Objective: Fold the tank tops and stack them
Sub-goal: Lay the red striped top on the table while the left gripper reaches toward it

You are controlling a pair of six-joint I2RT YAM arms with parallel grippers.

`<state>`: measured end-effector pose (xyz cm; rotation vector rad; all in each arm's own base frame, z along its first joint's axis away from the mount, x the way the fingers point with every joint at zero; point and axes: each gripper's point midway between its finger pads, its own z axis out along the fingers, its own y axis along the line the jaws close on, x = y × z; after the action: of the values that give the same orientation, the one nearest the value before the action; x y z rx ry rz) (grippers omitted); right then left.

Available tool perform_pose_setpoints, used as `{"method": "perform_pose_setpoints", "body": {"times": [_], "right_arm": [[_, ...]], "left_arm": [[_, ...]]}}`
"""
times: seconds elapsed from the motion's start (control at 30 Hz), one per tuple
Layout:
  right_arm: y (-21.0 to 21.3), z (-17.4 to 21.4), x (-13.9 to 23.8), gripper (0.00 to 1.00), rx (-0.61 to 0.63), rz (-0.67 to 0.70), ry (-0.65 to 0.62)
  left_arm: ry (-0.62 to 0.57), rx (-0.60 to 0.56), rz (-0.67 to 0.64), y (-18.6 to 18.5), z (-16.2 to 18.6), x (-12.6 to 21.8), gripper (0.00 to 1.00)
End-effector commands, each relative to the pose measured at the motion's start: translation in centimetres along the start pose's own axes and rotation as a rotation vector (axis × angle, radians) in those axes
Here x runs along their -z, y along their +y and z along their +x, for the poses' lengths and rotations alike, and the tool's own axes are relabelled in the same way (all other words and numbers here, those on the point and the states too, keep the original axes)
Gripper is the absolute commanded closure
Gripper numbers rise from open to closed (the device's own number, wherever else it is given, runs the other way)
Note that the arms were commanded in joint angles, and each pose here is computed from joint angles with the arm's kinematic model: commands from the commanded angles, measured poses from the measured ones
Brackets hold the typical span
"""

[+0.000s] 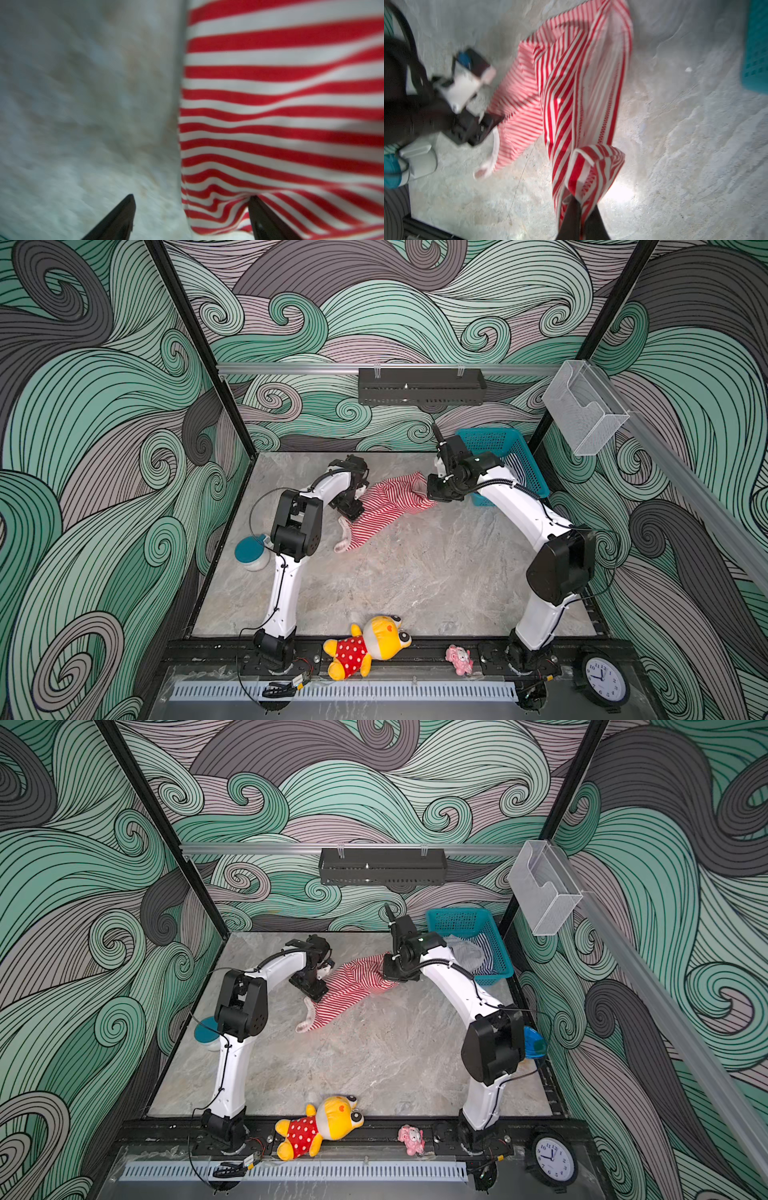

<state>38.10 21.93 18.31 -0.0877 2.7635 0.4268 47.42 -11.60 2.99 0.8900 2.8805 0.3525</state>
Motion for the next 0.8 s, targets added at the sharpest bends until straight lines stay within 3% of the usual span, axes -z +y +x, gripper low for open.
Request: {"method": "perform_pose_setpoints", "body": {"times": [0.0,0.17,0.23,0.33,0.43,0.5,0.63,0.77], "right_arm": [[2.6,3.0,-0.8,0.93,0.019,-0.057,0.083],[8.4,6.3,-2.7,0.92,0.015,-0.226,0.169],[12.4,7.3,-2.6,0.85,0.048,-0.348,0.192],[17.7,8.1,-1.6,0.47,0.105,-0.556,0.216],[16.5,7.1,-1.4,0.14,0.096,-0.520,0.183],[12.8,5.9,-1.6,0.11,0.045,-0.408,0.145],[4.0,2.9,-2.5,0.19,-0.102,-0.183,0.051],[-0.8,0.4,-4.0,0.25,-0.175,-0.081,0.015]], "left_arm": [[0.018,0.012,-0.091,3.7,-2.2,-0.5,0.15],[-0.126,0.052,-0.161,7.0,-7.1,-1.1,0.14],[-0.208,0.105,-0.172,8.6,-8.4,-0.1,0.12],[-0.294,0.204,-0.106,9.9,-8.5,2.8,0.11],[-0.338,0.237,-0.052,9.8,-7.4,6.2,0.11],[-0.369,0.237,-0.028,9.2,-6.5,8.7,0.11],[-0.426,0.170,0.129,5.3,-4.1,12.1,0.11],[-0.388,0.081,0.239,-0.2,-1.2,12.6,0.11]]}}
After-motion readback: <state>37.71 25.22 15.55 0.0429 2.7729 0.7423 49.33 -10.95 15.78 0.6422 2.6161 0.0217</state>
